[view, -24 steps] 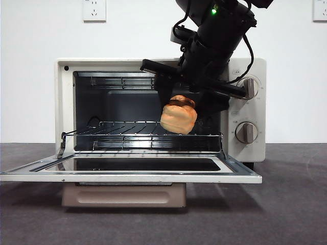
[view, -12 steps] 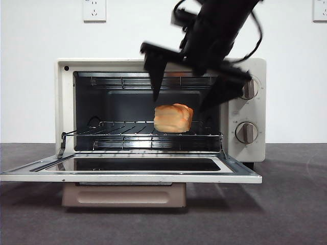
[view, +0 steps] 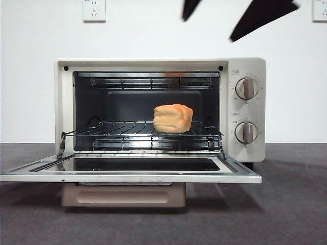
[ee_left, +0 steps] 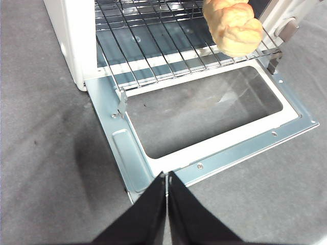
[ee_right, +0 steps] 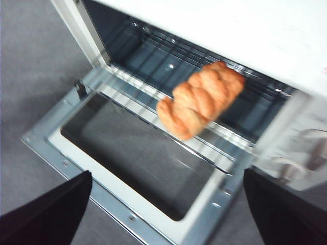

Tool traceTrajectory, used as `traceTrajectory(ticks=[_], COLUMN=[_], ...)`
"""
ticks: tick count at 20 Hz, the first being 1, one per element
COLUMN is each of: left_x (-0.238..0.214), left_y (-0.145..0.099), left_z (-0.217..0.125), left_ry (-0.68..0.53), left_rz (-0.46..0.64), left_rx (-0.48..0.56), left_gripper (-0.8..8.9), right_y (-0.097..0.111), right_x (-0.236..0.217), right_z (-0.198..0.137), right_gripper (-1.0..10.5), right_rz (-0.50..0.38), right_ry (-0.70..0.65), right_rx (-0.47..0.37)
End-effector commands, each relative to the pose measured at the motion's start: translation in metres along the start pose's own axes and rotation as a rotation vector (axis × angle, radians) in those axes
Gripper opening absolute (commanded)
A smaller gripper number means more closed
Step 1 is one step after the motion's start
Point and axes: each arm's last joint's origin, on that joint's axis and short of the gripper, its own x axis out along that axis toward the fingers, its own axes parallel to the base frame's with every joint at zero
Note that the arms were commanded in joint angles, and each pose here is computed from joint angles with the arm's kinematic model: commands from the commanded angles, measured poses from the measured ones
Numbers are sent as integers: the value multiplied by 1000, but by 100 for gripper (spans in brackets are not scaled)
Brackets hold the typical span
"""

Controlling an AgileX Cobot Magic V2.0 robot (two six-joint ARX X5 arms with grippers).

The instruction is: The left arm flap open the oven, the right arm pick bread and place it into oven, the left arm flap close the oven

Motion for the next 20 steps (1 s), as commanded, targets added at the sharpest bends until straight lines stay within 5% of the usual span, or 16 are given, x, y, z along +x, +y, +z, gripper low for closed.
traceTrajectory(ticks=[1, 7, 13, 20], left_x=[3, 9, 24, 74], left_y=[0, 1, 6, 56], left_z=[4, 7, 13, 18], left_ry=[-3, -1, 6, 101], left_rz=[-5, -5, 2, -17], left_rx=[0, -27, -84, -257], left_gripper=[12, 12, 12, 12], right_y=[-1, -7, -9, -10], right_x=[-18, -41, -47, -51], right_z=[-6, -45, -51, -56], right_gripper=[473, 473, 473, 473], right_rz=[30, 167, 172, 167], right_ry=[-36, -52, -71, -35], right_rx=[-80, -96, -97, -96])
